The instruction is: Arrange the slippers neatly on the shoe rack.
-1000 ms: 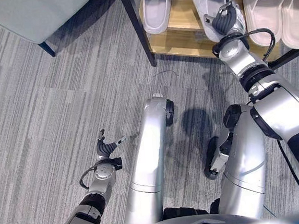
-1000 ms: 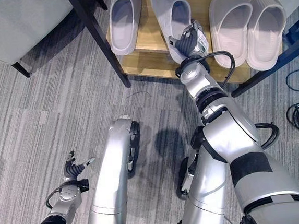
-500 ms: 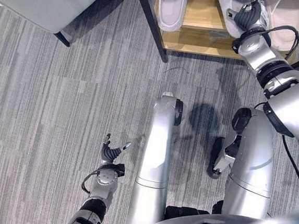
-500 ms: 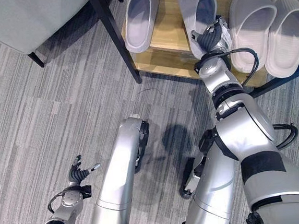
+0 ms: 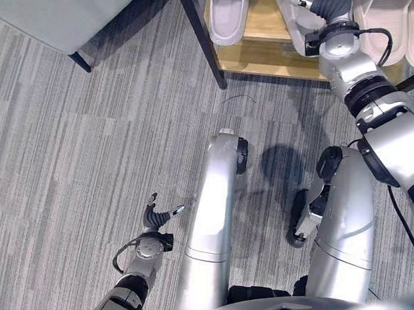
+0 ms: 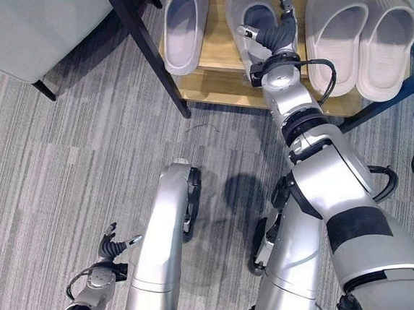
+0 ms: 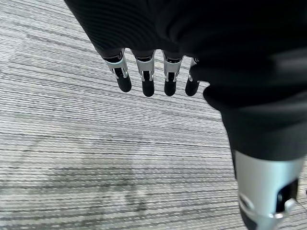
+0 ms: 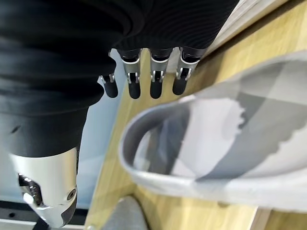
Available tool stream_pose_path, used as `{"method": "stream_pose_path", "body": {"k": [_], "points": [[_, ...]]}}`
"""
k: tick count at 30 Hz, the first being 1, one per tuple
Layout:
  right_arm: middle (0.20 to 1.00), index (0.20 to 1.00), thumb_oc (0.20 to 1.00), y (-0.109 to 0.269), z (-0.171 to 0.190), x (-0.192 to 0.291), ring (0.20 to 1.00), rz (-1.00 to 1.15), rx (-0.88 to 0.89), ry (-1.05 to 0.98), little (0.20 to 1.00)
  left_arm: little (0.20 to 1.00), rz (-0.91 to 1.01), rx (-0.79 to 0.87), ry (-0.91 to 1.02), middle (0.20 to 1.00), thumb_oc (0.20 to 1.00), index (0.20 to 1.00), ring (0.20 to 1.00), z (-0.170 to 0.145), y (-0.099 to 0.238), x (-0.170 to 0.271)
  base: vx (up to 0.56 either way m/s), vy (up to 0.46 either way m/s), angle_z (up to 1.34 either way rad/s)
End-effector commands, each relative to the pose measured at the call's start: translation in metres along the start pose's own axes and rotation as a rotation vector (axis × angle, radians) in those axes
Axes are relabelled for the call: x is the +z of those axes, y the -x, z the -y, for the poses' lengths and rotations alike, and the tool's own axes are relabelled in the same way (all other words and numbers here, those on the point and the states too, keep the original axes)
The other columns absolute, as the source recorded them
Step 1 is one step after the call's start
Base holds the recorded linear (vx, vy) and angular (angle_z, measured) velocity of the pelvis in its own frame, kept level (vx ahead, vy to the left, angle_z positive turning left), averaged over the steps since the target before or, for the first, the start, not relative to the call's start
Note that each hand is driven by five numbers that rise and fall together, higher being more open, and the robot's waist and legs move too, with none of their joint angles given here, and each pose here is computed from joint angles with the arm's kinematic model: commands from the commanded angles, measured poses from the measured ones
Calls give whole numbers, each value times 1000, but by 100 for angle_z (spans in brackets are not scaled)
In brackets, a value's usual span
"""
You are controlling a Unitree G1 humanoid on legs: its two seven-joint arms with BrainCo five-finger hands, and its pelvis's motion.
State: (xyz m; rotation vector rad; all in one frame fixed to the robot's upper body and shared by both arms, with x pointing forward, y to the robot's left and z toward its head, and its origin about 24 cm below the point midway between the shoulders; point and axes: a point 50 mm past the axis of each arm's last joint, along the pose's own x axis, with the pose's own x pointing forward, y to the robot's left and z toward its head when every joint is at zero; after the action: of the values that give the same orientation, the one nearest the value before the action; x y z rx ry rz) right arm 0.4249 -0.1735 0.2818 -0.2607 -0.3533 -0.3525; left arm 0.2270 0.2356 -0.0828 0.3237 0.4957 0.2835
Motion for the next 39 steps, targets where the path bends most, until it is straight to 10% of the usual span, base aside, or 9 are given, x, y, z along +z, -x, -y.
{"method": "stream_pose_path", "body": {"k": [1, 19, 39], "points": [[1000, 1000, 1000, -1, -11, 39, 1000, 148, 18, -52, 1000, 1000, 14, -5, -15, 1000, 1000, 1000, 1000, 0, 1, 0, 0, 0, 0], [1000, 1000, 1000, 37, -13, 34, 1000, 456, -111, 71, 1000, 1000, -26, 70, -67, 1000, 1000, 1000, 1000, -4, 13, -21, -2, 0, -2], [1000, 1000, 1000, 72, -59, -17, 1000, 248, 143, -90, 1000, 1000, -56, 84, -65, 1000, 1000, 1000, 1000, -10, 15, -27, 3, 1, -2]]}}
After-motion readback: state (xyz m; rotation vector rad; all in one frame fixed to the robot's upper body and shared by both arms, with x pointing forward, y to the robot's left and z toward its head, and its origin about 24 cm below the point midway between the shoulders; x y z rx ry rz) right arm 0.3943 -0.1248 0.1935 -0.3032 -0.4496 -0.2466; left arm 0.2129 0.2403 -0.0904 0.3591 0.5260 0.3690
